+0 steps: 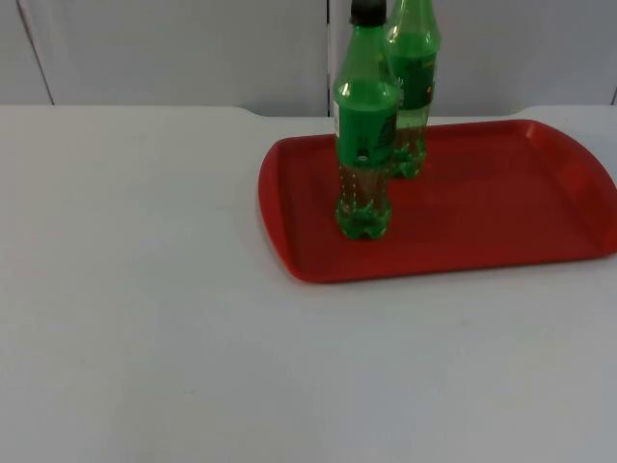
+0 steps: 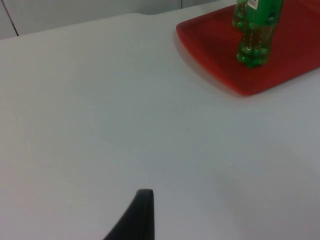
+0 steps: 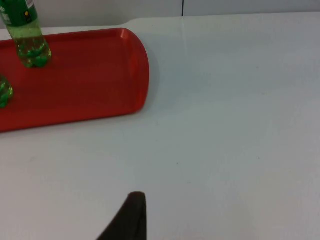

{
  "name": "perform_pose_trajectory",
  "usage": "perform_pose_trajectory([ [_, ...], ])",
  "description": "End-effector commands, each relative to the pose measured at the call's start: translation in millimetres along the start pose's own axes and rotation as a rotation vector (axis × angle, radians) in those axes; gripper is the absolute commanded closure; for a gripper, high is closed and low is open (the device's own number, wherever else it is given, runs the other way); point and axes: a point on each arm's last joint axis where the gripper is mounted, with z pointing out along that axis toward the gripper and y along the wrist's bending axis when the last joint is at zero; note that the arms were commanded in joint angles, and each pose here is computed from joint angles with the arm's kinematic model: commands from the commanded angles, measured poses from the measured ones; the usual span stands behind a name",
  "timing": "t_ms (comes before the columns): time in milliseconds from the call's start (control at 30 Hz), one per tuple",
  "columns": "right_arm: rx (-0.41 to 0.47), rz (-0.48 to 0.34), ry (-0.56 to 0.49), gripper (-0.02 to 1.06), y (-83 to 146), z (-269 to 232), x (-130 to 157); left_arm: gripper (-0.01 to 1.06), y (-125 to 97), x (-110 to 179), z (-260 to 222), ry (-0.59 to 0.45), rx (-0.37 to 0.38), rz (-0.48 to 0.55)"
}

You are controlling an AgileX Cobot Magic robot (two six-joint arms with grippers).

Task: Place the bottle upright on the tray.

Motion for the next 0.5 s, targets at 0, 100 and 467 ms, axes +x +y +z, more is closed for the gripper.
perform_pose_trajectory([
  [0, 0.004, 0.002, 0.001, -0.01, 0.2, 0.5, 1.2, 0.0, -0.3, 0.9, 0.2, -0.003, 0.004, -0.006],
  [100, 0.004, 0.002, 0.001, -0.01, 0.2, 0.5, 1.2, 0.0, -0.3, 0.9, 0.2, -0.003, 0.002, -0.007],
  [467, 0.004, 0.002, 0.001, -0.01, 0.2, 0.5, 1.2, 0.0, -1.0, 1.0, -0.1, -0.005, -0.117, -0.071],
])
